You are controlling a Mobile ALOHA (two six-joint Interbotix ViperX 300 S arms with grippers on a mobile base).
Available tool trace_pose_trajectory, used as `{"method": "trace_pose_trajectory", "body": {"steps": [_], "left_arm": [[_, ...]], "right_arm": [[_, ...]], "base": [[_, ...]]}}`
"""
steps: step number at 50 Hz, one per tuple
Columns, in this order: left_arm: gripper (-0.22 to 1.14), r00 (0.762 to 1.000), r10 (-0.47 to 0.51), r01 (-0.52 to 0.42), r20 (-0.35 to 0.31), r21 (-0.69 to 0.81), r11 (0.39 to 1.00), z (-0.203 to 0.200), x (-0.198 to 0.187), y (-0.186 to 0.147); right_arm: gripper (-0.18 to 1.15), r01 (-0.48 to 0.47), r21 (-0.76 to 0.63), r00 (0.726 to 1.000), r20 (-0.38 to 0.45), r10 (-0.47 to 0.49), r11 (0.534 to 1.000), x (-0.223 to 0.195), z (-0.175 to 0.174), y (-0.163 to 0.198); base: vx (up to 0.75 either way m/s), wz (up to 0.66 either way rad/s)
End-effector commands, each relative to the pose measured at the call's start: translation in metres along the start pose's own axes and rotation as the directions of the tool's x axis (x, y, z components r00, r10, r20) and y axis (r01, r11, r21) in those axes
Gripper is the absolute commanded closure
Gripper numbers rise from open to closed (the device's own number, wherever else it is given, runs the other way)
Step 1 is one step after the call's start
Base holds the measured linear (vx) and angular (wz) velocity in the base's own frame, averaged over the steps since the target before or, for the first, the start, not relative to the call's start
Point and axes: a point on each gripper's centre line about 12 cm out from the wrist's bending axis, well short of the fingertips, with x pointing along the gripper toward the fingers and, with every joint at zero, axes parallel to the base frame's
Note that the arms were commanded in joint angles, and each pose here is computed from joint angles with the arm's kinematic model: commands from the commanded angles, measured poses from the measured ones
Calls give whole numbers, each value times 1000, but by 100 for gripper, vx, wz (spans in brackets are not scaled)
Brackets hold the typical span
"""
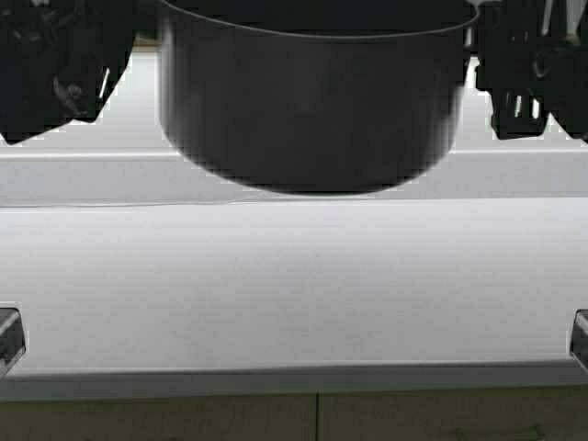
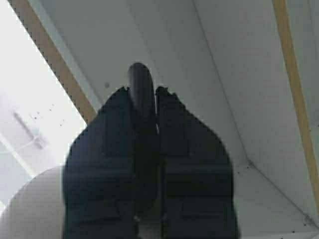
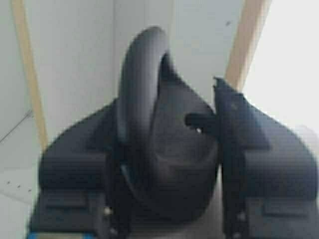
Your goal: Open the cabinet, put the pot inside, then close it
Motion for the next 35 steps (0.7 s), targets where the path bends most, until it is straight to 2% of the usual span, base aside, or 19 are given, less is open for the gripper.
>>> {"method": "trace_pose_trajectory", "body": {"steps": [1,9,16,23,35], "left_arm": [[89,995,-52,49,-85,-33,998,-13,-3,-23],[89,994,-76,73,-80,-42,996,-5,17,-34],[89,992,-50,46,-114,-40,998,-4,42,-41],[89,992,-75,74,-101,-6,997,4,64,-58],[89,989,-65,67,-130,14,998,15,109,-77]], "right_arm": [[89,-126,54,986,-107,131,991,16,-32,36],[89,-149,46,981,-116,153,988,33,-35,57],[89,-164,51,979,-115,169,985,50,-36,78],[89,-171,59,978,-112,176,984,66,-37,96],[89,-189,-13,979,-85,187,982,99,-38,119]], "base": [[0,0],[0,0],[0,0],[0,0],[0,0]]}}
